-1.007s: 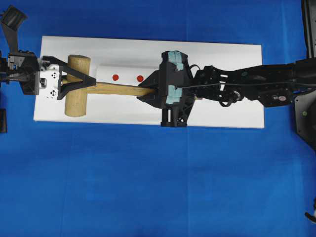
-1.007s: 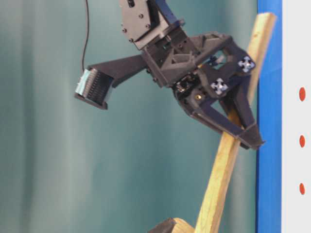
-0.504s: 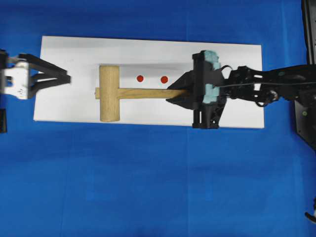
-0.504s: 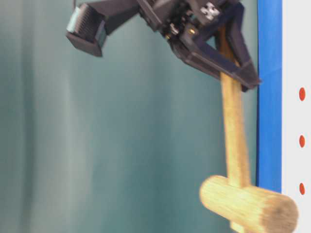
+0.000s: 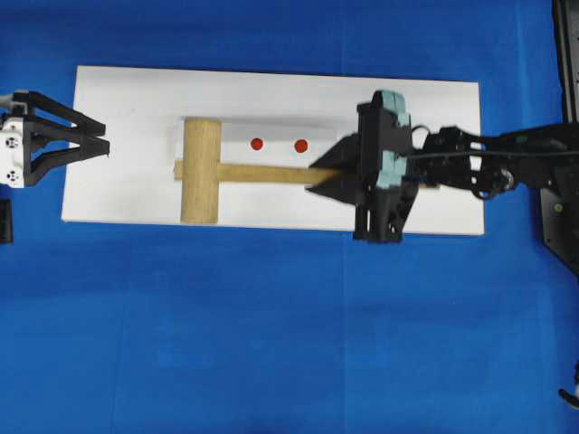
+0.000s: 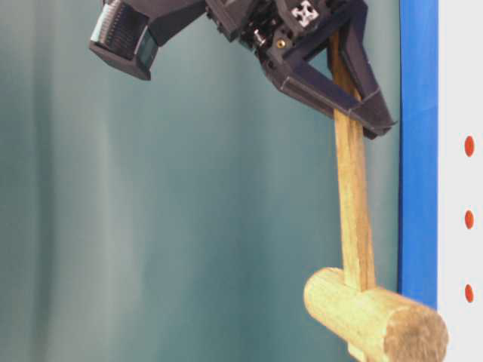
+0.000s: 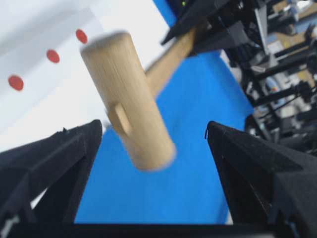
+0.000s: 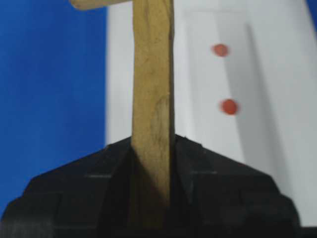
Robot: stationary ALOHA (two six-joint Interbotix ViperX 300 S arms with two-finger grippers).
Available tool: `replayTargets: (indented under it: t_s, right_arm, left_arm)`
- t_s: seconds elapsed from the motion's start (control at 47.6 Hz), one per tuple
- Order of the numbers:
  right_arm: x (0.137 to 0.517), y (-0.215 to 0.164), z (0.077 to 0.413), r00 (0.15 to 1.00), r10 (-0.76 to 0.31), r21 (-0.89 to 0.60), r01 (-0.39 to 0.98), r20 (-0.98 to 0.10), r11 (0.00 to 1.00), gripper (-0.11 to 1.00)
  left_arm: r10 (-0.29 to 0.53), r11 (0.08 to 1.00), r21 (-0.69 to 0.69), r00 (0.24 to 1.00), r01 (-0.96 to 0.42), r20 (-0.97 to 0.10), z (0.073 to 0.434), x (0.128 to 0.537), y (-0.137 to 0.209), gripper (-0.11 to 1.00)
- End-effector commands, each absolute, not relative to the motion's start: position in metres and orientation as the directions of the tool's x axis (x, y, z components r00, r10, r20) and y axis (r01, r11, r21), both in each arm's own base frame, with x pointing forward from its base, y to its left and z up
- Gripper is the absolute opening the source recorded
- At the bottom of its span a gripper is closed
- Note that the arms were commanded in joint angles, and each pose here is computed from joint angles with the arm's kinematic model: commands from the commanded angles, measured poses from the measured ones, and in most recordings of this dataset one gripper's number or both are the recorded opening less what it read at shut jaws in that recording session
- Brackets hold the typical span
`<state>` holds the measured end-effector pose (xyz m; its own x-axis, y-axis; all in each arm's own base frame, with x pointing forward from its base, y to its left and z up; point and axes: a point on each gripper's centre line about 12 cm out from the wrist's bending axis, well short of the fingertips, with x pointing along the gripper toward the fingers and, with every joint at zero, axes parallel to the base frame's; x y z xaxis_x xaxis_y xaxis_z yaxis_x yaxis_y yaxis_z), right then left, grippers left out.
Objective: Hit the mark with a hammer.
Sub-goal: 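Release the left gripper and carry the mallet down off the board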
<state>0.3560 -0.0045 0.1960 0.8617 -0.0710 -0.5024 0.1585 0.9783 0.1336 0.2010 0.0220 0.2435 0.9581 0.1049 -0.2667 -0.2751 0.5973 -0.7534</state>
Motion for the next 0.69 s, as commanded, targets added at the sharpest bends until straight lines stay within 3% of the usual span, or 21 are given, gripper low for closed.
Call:
replayTargets:
  t_s: [0.0,0.378,0.546,0.672]
  right_arm:
    - [0.366,0.013,0.215,0.892,-0.038,0.166,0.125,-0.450,0.978,0.07]
    - [0.380,0.106,0.214,0.897,0.127,0.244,-0.022,-0.422,0.970,0.07]
    - [0.380,0.121,0.211,0.902,0.129,0.272,-0.013,-0.412,0.962,0.07]
    - [0.382,0.120,0.207,0.908,0.106,0.276,0.011,-0.406,0.961,0.07]
  left_arm:
    - [0.110,0.641,-0.723,0.963,-0.259,-0.247,0.249,0.204,0.023,0.84]
    - [0.117,0.913,-0.352,0.958,-0.207,-0.261,0.246,0.203,0.025,0.83]
    - [0.116,0.970,-0.180,0.960,-0.165,-0.256,0.247,0.203,0.024,0.83]
    - [0.116,0.975,-0.157,0.962,-0.158,-0.247,0.248,0.203,0.024,0.83]
